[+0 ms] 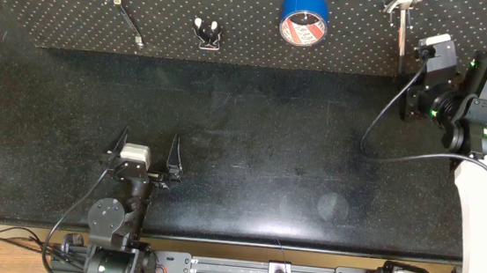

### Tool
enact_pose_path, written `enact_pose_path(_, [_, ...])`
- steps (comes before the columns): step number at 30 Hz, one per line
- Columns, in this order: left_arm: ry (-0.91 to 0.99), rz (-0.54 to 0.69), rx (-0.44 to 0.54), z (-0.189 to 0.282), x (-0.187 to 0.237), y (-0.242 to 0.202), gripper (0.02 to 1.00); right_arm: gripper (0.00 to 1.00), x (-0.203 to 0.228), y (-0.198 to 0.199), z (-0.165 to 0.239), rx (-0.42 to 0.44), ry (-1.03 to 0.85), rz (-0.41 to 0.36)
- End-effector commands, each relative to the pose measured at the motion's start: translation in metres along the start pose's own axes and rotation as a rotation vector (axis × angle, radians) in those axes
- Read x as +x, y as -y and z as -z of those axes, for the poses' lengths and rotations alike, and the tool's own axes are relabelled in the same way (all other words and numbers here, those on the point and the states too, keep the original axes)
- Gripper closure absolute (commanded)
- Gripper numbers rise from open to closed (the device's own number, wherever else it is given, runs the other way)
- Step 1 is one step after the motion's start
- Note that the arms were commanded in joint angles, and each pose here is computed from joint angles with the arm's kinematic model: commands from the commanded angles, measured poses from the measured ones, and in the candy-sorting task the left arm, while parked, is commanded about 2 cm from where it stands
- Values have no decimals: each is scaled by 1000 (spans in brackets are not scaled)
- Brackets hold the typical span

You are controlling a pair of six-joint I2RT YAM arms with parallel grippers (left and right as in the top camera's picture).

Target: Place Tools Onto Pegboard

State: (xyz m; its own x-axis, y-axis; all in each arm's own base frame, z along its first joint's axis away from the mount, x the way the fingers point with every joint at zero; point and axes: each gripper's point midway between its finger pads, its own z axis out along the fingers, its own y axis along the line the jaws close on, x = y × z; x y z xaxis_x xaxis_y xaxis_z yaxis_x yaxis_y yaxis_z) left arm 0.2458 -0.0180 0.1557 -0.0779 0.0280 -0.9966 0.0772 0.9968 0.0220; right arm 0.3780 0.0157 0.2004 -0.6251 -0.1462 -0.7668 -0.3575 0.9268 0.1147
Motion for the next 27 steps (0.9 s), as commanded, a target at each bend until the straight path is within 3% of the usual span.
enact_pose_path(1, [1, -9, 7, 0, 0, 2, 23, 928, 3, 0, -9, -15, -15, -7])
enact_pose_path(7, [1, -9, 7, 0, 0, 2, 23, 925, 22, 7, -33, -35, -85, -44])
enact_pose_path(15, [1, -9, 7, 0, 0, 2, 23, 923, 24, 12, -43, -36, -84, -36])
enact_pose_path(16, [1, -9, 7, 0, 0, 2, 23, 568, 24, 12, -43, -36, -85, -37])
enact_pose_path(17, [1, -9, 7, 0, 0, 2, 23, 557, 24, 12, -43, -36, -84, -36])
enact_pose_path(18, [1, -9, 7, 0, 0, 2, 23, 400, 24, 12, -43, -36, -84, -36])
enact_pose_path(20, [1, -9, 7, 0, 0, 2, 23, 248, 22, 11, -41, -34, -79, -34])
enact_pose_path(21, [1, -9, 7, 0, 0, 2, 23, 84, 17, 10, -36, -29, -61, -24])
enact_pose_path(24, [1, -9, 7, 0, 0, 2, 20, 75, -5, 4, -11, -3, 15, 17])
enact_pose_path(27, [1, -9, 7, 0, 0, 2, 23, 73, -2, 7, 24, 123, 16, 31])
